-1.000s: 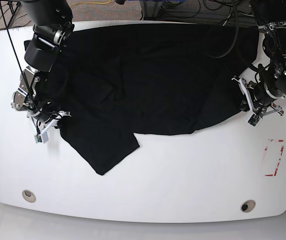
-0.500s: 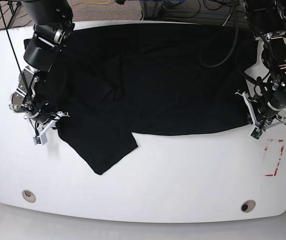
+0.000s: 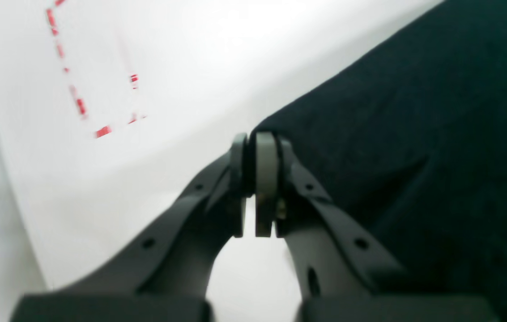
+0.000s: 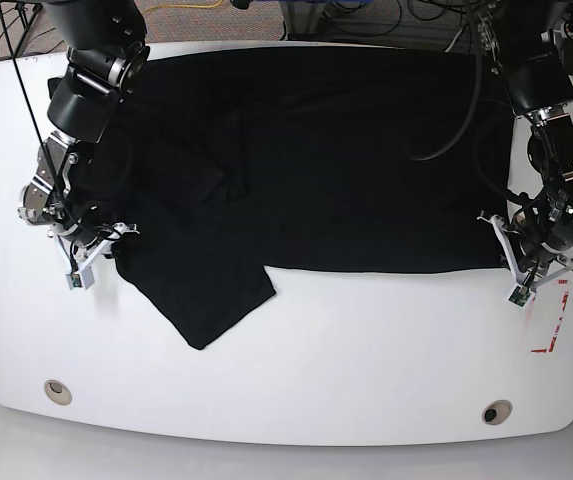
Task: Layout the t-shirt on the table in an organized manner, then fold the t-shirt properly
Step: 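Grasp the shirt's side edges with both grippers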
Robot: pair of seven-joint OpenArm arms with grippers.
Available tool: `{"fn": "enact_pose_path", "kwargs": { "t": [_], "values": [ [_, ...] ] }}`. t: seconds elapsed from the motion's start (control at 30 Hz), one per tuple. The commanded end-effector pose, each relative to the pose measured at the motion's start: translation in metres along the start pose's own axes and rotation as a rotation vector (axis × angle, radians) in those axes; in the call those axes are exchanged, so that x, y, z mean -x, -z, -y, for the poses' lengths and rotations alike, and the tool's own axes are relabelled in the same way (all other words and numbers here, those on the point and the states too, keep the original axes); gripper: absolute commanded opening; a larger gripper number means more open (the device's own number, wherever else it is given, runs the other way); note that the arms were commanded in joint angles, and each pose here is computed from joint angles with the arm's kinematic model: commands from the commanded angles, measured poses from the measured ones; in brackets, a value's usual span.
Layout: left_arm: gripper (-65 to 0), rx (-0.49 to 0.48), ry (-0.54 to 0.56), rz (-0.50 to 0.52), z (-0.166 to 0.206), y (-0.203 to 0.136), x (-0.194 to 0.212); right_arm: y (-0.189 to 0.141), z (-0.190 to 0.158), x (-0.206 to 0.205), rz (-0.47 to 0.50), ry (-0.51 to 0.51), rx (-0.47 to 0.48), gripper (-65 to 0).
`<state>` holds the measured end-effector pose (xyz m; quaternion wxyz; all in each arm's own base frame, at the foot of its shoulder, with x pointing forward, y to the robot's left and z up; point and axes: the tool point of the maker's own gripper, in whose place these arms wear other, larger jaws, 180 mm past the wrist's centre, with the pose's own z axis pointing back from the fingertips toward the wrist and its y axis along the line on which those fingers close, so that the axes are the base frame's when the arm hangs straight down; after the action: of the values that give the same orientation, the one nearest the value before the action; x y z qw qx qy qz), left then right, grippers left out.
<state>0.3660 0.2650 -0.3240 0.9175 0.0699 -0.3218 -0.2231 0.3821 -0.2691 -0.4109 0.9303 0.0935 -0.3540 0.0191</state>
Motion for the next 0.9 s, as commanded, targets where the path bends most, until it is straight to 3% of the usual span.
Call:
{"fn": "enact_pose_path", "kwargs": {
  "t": [0.0,0.27,0.37,0.87],
  "values": [
    [-58.1,-0.022,-0.009,0.033,-0.015,-0.002,-0.015,-0.007,0.006,-0.027,0.067,-0.016,0.013,-59.8],
    [-39.0,0.002,-0.055,0.023,-0.028,0.012,-0.016,-0.007,0.006,-0.027,0.067,-0.016,0.013,-59.8],
    [-35.3,0.015,-0.078,0.045,-0.033,0.019,-0.016,-0.007,0.006,-0.027,0.067,-0.016,0.013,-59.8],
    [-32.6,0.119,-0.253,0.012,-0.035,0.062,0.032,-0.007,0.006,-0.027,0.067,-0.016,0.013,-59.8]
  ]
}}
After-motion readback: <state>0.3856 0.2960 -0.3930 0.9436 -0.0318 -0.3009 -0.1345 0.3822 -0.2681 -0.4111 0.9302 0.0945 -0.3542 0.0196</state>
